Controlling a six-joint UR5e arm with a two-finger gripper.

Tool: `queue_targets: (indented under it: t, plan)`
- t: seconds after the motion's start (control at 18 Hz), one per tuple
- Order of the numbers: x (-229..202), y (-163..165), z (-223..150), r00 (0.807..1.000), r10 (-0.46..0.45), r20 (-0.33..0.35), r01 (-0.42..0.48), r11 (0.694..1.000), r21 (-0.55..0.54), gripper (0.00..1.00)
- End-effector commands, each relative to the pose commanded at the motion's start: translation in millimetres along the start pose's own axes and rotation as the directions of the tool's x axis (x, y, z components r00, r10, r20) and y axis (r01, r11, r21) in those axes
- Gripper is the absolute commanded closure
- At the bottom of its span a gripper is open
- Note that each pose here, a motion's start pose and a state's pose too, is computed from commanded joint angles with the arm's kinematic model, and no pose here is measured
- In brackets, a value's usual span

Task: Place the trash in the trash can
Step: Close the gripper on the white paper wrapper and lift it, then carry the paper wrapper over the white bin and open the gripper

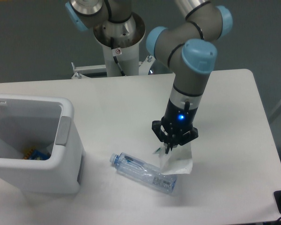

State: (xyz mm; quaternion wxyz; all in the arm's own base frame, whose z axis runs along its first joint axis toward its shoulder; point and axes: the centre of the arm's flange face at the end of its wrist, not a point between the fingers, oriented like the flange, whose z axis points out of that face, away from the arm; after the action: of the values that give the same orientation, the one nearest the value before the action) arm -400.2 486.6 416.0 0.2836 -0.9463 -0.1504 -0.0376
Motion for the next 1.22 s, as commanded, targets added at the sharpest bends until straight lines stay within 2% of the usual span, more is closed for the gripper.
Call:
queue_targets:
  t: [0.22, 0.44, 0.56, 0.78, 0.83, 0.94, 1.22]
  plan:
    - [35.3, -14.9, -18.7, 0.999, 0.048, -0.015, -0.047, 0.998, 0.043, 0.99]
    - [66.8, -33.1, -49.3, 0.997, 0.04, -0.071, -0.03, 0.991, 0.129, 0.99]
    - [82.7, -42.1, -57.4, 0.991, 0.069, -0.113, -0.049, 0.984, 0.171, 0.99]
    - [118.3, -55.3, -70.8, 0.967, 0.13, -0.218, -0.075, 0.966, 0.247, 0.98]
    - [124.9, -55.9, -77.6, 0.963, 0.144, -0.226, -0.082, 0.962, 0.262, 0.98]
    - [165.6, -59.0, -77.8, 0.947, 0.197, -0.253, -0.127, 0.955, 0.267, 0.97]
    - [215.7, -53.4, -72.8, 0.922, 0.263, -0.284, -0.188, 0.946, 0.265, 0.96]
